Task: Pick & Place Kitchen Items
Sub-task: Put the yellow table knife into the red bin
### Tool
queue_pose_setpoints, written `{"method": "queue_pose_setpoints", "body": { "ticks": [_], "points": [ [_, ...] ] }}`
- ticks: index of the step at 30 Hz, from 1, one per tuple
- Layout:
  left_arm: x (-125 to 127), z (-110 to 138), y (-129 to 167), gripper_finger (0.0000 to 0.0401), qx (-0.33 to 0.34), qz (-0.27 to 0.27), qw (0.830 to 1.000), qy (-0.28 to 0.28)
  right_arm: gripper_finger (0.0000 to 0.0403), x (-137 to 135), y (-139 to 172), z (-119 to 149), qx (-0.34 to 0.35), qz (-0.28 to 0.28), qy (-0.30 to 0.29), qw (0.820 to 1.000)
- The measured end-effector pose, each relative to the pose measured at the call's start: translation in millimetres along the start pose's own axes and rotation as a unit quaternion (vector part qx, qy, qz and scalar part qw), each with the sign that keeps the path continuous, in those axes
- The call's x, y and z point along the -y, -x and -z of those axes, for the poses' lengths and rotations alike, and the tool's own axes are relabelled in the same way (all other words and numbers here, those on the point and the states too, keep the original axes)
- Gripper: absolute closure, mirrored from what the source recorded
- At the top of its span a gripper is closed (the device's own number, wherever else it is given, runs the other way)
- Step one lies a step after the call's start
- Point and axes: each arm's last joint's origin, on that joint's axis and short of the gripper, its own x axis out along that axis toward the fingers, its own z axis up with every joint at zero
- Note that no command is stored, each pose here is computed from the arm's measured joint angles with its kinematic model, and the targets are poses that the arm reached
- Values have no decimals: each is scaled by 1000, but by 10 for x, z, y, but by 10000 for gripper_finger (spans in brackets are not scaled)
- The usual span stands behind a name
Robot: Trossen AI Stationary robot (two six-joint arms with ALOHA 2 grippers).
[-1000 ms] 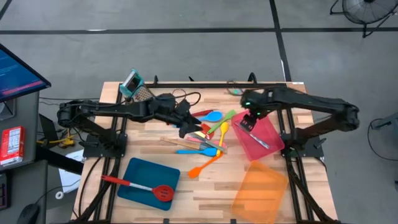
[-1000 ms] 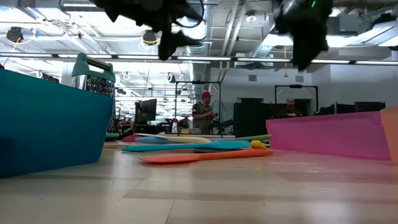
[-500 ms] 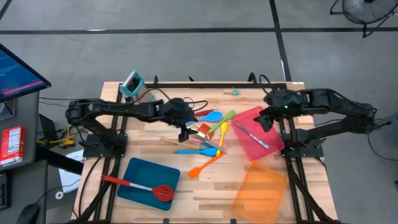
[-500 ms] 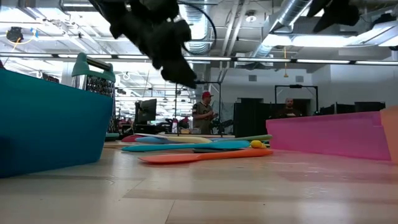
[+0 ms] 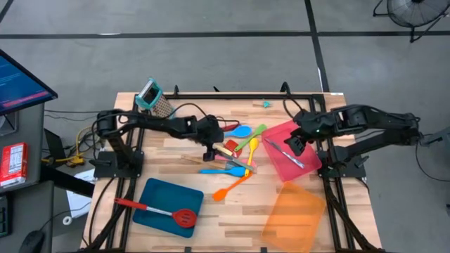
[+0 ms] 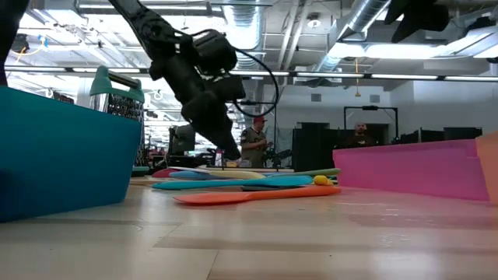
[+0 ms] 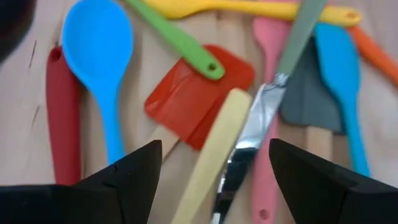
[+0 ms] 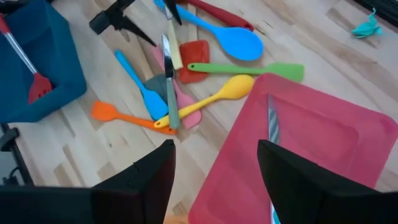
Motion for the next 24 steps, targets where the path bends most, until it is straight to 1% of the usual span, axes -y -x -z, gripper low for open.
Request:
{"method": "queue_pose_setpoints", "body": {
  "ticks": [3, 8, 13, 16, 20, 24],
  "points": [
    [-26, 4, 1, 119, 1, -3, 1000, -4, 182, -20, -28, -2, -4, 4, 3, 1000],
    [-13, 4, -4, 122, 0, -1, 998, -59, 182, -25, -39, -6, -4, 6, 4, 1000],
    [-15, 37, -94, 132, -5, 4, 998, -59, 182, -21, -40, -11, 4, 14, 3, 1000],
    [-14, 97, -180, 137, -21, 9, 998, -50, 182, -21, -41, -13, 5, 15, 2, 1000],
    [-19, 165, -280, 143, -41, 1, 998, -41, 182, -25, -41, -18, 7, 13, 1, 1000],
    [-26, 179, -331, 152, -44, -3, 998, -40, 182, -25, -41, -17, 7, 13, 1, 1000]
  ]
}}
